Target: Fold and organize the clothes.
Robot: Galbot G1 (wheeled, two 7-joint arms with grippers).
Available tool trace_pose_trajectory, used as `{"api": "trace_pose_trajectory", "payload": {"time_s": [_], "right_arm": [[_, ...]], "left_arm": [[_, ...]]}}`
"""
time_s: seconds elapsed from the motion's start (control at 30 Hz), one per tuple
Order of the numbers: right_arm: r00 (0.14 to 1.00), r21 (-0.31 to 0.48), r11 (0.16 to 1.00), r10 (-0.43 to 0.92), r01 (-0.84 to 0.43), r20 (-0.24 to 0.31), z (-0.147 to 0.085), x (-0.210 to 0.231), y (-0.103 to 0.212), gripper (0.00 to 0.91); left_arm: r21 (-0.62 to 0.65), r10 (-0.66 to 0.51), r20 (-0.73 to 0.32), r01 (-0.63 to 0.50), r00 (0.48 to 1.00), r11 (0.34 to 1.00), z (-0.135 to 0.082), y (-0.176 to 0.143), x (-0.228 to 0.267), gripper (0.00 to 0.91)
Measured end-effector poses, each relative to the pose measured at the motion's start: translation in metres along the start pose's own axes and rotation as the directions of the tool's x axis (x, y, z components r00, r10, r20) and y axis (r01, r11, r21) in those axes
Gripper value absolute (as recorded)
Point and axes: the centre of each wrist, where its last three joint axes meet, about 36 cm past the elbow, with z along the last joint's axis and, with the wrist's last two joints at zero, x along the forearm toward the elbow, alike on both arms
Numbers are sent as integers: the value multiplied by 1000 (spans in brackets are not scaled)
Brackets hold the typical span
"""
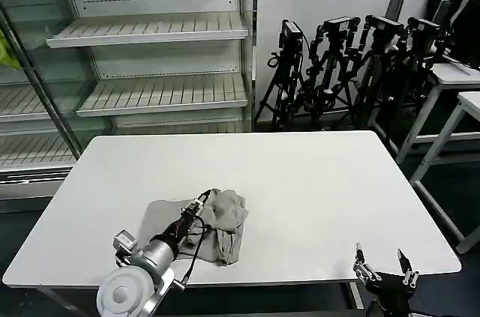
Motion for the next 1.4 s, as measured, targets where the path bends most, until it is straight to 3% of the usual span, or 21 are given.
{"api": "trace_pose_trajectory", "payload": {"time_s": [0.23, 0.57, 0.73, 1.0, 1.4], "right_arm": [[1000, 2, 1000, -9, 9, 1, -1, -3, 2, 907], [1000, 8, 1000, -20, 20, 0, 1, -8, 2, 907], [1000, 12, 1000, -20, 20, -3, 2, -12, 1, 907], [1000, 22, 1000, -18, 18, -5, 1, -11, -6, 907], [1000, 34, 999, -15, 15, 7, -7, -5, -12, 907]], "left_arm": [[-77, 26, 43, -22, 999, 997, -18, -11, 31, 907], [-313, -129, 113, 159, 985, 936, -61, 14, 69, 907], [-378, -172, 104, 198, 980, 904, -82, 28, 77, 907], [-358, -183, 17, 176, 983, 917, -99, 59, 77, 907], [-272, -121, -109, 87, 987, 958, -97, 92, 67, 907]]}}
